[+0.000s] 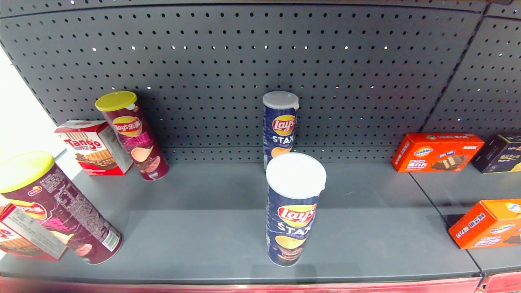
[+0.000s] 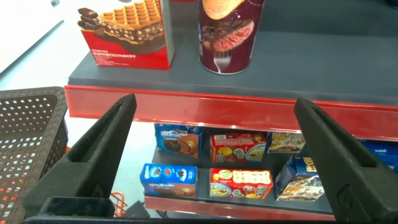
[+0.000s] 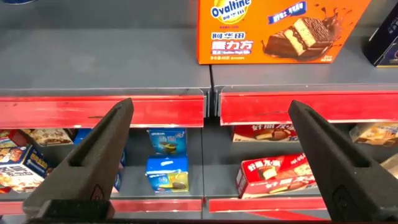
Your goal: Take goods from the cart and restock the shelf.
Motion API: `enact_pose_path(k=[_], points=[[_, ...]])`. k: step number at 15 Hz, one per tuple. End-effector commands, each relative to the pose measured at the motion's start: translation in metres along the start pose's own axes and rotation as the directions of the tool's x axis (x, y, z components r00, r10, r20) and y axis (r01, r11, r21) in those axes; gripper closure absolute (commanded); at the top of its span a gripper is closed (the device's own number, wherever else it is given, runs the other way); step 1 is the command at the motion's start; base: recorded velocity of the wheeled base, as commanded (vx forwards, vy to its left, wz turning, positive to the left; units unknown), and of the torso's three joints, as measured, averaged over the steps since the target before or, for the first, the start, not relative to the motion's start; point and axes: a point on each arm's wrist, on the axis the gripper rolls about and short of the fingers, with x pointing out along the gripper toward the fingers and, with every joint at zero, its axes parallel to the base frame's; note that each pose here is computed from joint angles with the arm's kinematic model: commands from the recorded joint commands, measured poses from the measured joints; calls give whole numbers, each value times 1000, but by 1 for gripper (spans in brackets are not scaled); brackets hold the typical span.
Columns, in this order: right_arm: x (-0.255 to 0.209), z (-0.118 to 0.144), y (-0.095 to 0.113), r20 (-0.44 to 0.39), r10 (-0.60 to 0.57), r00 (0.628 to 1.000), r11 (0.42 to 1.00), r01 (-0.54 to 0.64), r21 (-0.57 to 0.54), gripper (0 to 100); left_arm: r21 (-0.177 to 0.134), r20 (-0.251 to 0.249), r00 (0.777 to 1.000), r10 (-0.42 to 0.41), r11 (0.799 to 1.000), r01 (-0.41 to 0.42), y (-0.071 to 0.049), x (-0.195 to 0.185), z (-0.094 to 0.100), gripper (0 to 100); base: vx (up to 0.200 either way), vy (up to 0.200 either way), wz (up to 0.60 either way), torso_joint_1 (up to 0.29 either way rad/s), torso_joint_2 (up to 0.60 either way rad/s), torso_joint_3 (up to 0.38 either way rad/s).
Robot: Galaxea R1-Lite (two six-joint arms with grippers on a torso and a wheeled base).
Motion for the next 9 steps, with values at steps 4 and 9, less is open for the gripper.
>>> enact_pose_path(k=[4, 9], points=[[0, -1, 0, 6, 5, 1000, 1000, -5, -3, 0, 3, -3, 1000, -2, 1000, 2, 0, 0, 0, 0, 0, 0, 0, 0, 0, 0], [0, -1, 0, 6, 11, 1000, 1000, -11, -5, 0, 3, -3, 1000, -4, 1000, 4, 0, 0, 0, 0, -40, 0, 0, 1, 0, 0]])
